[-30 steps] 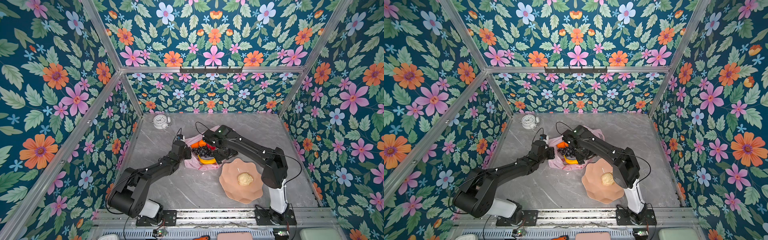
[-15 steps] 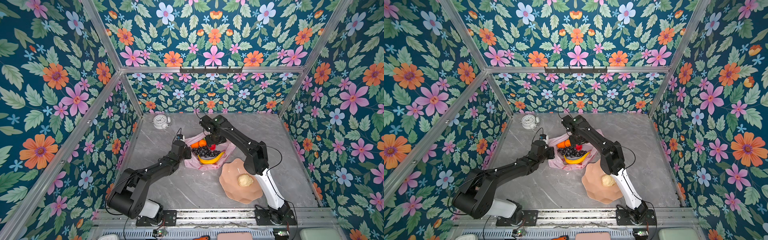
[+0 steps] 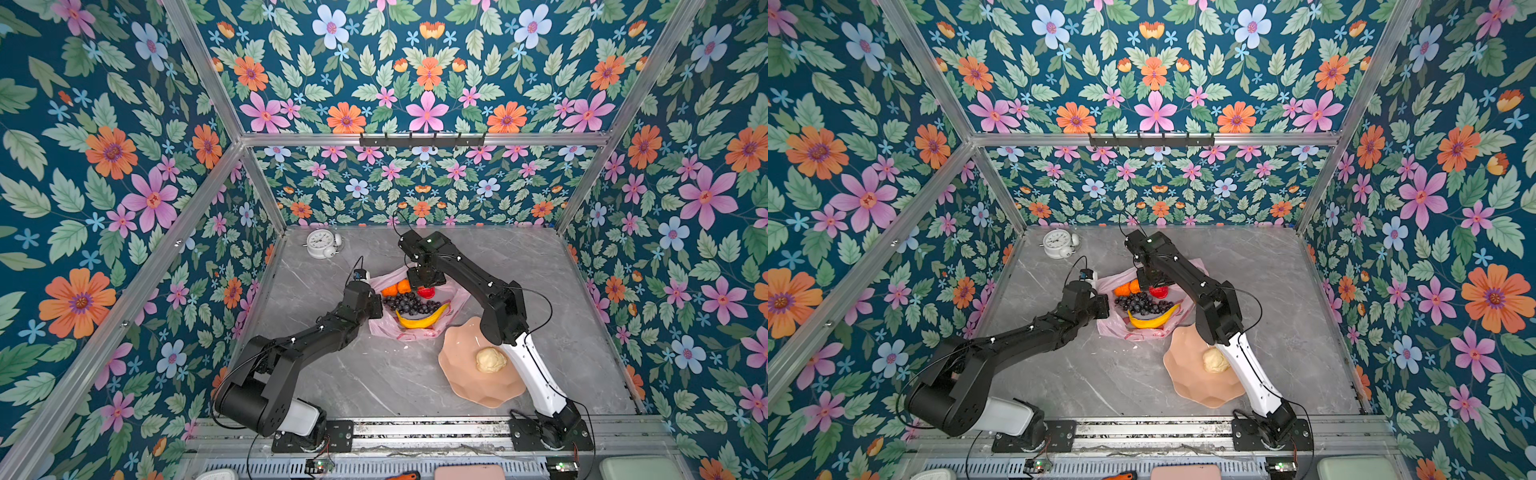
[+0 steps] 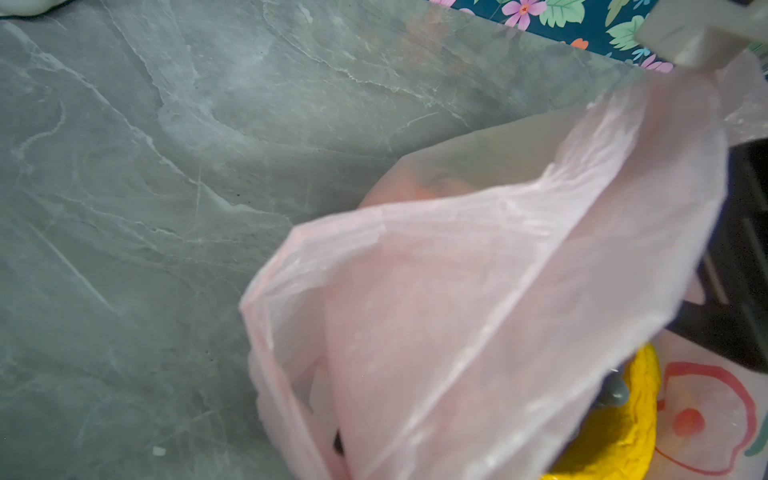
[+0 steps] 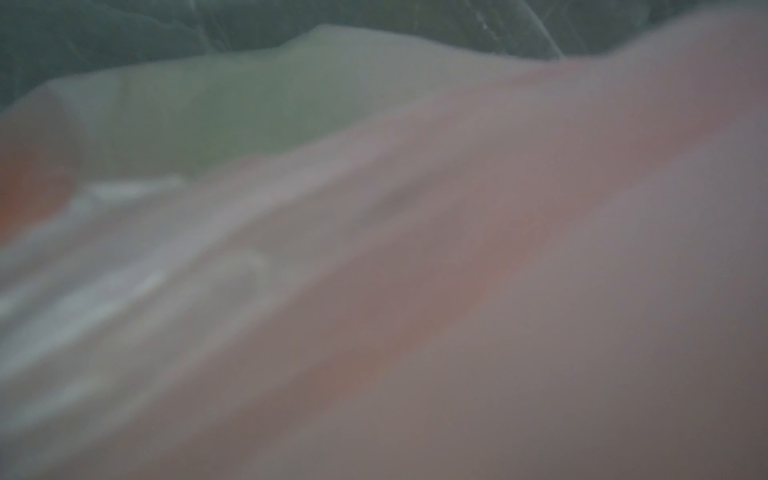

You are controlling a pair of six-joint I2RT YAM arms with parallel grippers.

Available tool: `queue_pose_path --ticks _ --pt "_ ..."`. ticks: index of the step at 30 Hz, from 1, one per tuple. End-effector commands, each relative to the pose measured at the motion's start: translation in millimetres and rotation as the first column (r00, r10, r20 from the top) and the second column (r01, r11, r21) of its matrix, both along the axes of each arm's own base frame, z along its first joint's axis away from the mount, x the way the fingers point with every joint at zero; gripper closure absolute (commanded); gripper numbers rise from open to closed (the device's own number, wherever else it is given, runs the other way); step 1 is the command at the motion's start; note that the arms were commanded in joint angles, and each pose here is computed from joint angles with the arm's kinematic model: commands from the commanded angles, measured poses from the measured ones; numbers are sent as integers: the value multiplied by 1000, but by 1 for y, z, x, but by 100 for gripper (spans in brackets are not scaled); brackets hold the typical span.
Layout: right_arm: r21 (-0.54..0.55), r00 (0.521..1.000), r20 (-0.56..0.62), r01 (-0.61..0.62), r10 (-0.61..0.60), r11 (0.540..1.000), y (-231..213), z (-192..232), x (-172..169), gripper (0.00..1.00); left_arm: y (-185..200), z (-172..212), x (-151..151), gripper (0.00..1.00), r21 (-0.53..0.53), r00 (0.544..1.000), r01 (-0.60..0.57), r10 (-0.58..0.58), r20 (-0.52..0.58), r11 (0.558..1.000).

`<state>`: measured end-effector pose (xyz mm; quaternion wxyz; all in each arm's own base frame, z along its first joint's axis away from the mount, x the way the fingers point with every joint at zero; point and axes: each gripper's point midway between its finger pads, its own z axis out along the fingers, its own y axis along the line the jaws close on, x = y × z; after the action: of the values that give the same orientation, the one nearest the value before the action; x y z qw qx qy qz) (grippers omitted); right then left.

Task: Take the fake fruits out of the plastic bag
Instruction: 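Move the right gripper back into the bag toward the red apple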

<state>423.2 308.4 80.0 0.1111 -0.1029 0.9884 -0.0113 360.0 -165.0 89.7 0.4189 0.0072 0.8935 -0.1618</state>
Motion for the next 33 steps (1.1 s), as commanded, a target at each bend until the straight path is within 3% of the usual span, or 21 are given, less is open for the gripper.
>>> queue_pose_path --ticks 1,16,26,33 --pt "21 1000 -11 14 -14 1000 5 -5 1 28 -1 5 3 100 0 1000 5 -5 18 1000" --pt "-30 999 -4 37 -37 999 -6 -24 11 26 -1 5 3 100 1 1000 6 -6 17 1000" --pt "-13 1000 17 26 -26 1000 -6 -9 10 38 -1 4 3 100 2 1000 7 -7 16 1000" --pt "-12 999 40 12 -12 1000 -7 9 6 39 -1 4 3 100 1 1000 5 -5 16 1000"
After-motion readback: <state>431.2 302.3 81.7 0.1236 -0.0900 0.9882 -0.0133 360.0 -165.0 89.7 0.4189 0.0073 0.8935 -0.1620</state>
